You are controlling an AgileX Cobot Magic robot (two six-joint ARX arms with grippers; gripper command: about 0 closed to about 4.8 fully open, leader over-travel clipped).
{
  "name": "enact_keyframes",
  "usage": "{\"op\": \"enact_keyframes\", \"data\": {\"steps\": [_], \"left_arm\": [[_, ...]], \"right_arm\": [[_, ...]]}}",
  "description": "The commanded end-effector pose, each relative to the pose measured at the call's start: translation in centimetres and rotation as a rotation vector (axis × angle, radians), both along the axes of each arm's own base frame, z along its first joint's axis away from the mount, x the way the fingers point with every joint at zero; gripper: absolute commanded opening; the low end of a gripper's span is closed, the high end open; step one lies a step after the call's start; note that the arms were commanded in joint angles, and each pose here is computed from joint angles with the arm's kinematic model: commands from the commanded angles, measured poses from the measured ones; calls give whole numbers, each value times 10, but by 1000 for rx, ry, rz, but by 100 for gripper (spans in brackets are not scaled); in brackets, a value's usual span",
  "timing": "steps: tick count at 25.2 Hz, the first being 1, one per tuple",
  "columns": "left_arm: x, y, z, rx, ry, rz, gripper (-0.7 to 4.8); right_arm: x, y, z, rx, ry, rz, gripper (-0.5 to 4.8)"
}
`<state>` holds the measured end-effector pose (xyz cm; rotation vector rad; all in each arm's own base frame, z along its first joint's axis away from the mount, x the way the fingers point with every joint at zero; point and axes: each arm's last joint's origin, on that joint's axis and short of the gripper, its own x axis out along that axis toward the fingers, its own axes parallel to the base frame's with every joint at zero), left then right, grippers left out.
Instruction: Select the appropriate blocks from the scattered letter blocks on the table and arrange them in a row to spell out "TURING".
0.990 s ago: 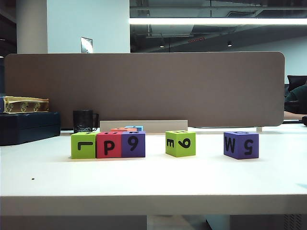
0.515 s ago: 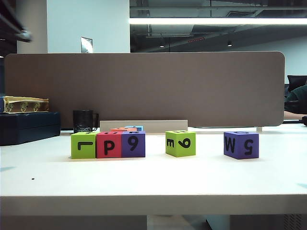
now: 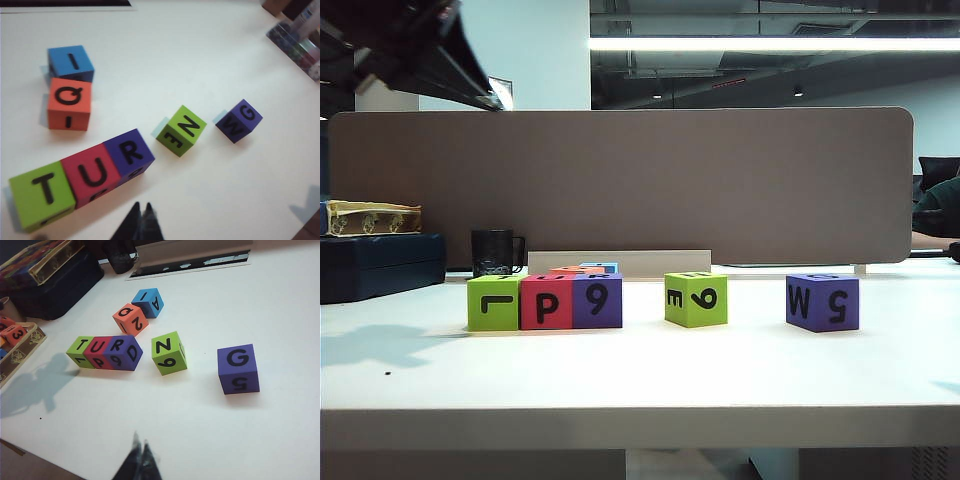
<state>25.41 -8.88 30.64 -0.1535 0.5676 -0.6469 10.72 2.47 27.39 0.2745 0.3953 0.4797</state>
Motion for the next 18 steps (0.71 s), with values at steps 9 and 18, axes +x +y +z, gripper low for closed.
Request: {"op": "enact_keyframes", "data": {"steps": [9, 18], "left_arm": [[37, -12, 22, 43, -54, -8, -6], [50, -15, 26, 106, -62, 16, -6]], "right_arm": [[6, 1, 10, -23, -12, 18, -2], [5, 1, 10, -17, -9, 32, -2]]}}
